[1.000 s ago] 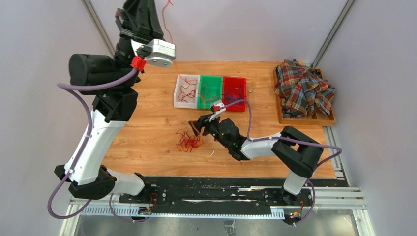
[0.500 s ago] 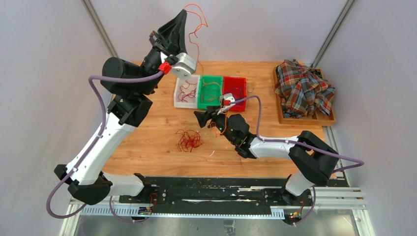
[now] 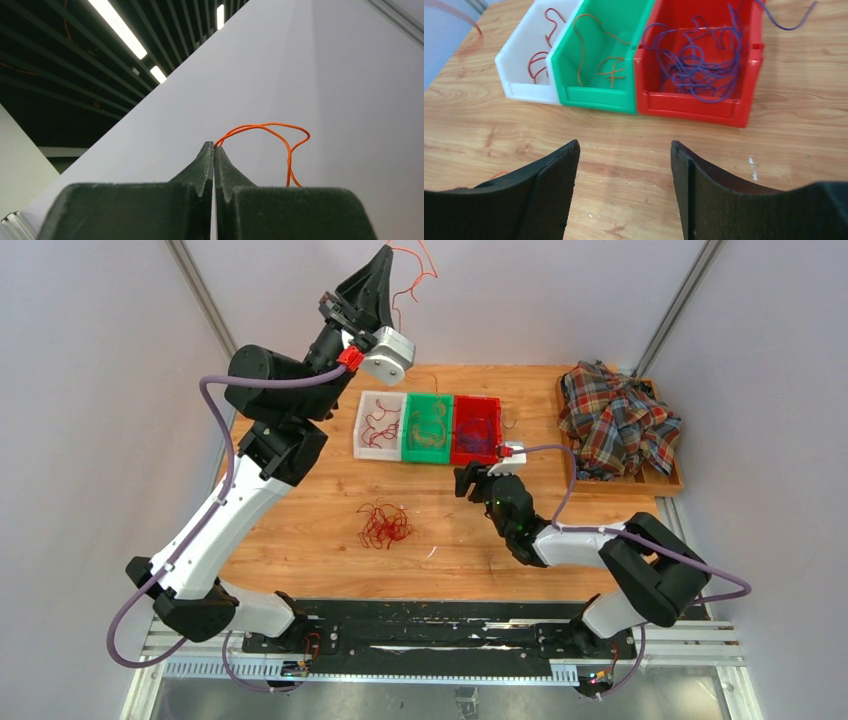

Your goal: Untangle the cables

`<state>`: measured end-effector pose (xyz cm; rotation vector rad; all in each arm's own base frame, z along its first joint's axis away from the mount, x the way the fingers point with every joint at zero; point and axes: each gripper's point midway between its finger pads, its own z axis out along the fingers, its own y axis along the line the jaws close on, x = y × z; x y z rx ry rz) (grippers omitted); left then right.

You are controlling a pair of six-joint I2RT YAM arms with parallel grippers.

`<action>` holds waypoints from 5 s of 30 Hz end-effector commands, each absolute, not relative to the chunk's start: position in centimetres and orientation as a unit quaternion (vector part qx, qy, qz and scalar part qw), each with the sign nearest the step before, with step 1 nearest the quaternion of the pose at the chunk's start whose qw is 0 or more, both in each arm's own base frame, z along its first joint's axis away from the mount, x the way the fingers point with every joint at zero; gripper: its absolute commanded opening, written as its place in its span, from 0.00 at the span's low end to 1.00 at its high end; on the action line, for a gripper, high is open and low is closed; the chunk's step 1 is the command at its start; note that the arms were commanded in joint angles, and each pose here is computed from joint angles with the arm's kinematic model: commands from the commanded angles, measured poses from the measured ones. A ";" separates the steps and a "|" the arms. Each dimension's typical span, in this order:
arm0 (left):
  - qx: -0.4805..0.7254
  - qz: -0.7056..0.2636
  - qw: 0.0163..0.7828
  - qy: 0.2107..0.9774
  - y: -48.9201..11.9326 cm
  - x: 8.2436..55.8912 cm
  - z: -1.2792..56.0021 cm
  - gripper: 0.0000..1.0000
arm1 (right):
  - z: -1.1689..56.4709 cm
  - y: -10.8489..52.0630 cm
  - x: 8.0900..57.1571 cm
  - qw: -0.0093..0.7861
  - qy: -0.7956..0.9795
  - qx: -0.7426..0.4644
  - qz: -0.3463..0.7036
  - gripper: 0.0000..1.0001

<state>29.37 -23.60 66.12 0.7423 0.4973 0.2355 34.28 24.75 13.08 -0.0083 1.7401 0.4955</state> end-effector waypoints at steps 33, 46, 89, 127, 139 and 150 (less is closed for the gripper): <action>0.293 0.205 0.882 0.306 -24.2 41.1 61.5 0.01 | 12.7 17.4 30.3 0.679 0.715 0.010 0.168 0.63; 0.255 0.214 0.906 0.262 -24.1 40.9 66.5 0.01 | 12.6 17.5 30.4 0.679 0.714 0.009 0.168 0.61; 0.213 0.181 0.947 0.157 -22.0 33.4 74.1 0.01 | 12.5 17.4 30.4 0.680 0.713 0.011 0.169 0.57; 0.248 0.236 0.898 0.277 -22.7 46.7 63.3 0.01 | 12.5 17.3 30.3 0.682 0.711 0.015 0.171 0.57; 0.255 0.244 0.885 0.304 -22.4 48.2 61.0 0.01 | 12.5 17.2 30.3 0.683 0.710 0.015 0.171 0.57; 0.308 0.258 0.848 0.344 -22.8 49.3 54.9 0.01 | 12.5 17.1 30.2 0.683 0.710 0.017 0.171 0.57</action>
